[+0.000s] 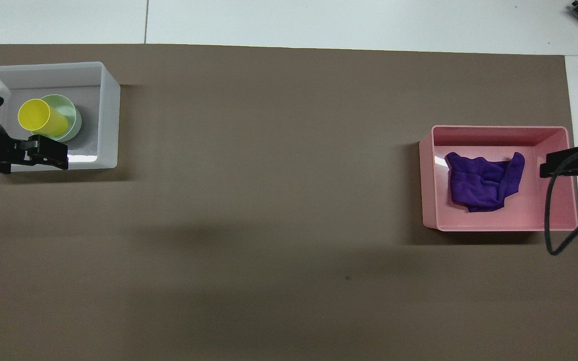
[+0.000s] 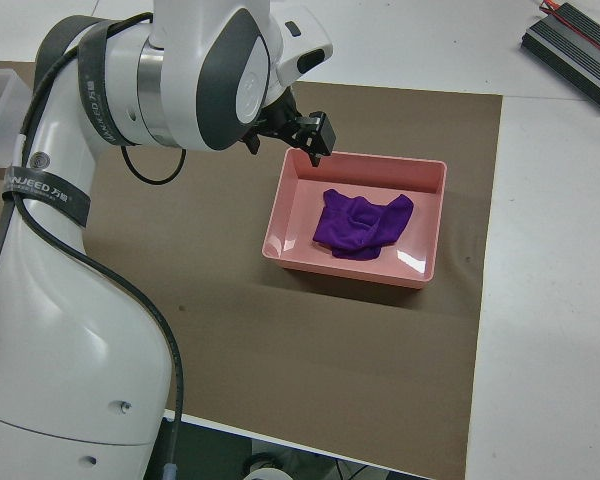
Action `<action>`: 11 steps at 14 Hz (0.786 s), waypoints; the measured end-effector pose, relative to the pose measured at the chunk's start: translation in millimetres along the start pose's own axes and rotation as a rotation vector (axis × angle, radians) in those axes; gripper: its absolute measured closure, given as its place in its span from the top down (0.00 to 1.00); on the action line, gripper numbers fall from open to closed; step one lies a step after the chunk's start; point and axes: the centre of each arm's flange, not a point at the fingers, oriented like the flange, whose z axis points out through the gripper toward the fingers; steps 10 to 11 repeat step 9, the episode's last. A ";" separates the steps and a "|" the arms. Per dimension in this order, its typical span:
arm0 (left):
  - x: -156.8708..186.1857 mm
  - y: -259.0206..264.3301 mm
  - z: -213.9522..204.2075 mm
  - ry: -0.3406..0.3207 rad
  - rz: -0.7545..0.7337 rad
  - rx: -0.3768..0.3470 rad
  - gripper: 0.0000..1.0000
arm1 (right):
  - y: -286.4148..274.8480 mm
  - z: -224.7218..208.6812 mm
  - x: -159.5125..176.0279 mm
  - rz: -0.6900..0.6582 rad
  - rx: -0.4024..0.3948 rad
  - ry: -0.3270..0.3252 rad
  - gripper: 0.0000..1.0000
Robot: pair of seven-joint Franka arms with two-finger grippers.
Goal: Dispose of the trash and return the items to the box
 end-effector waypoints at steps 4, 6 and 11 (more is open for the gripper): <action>-0.7 2.3 0.1 -0.003 0.004 0.000 1.00 | -3.0 0.0 -0.3 -0.006 0.000 0.000 1.00; -0.7 1.7 0.2 -0.004 0.003 0.000 1.00 | -3.0 0.1 -0.3 -0.006 0.000 -0.001 1.00; -0.7 0.4 0.3 -0.005 0.001 0.000 1.00 | -3.4 1.1 -1.6 -0.009 -0.002 -0.012 1.00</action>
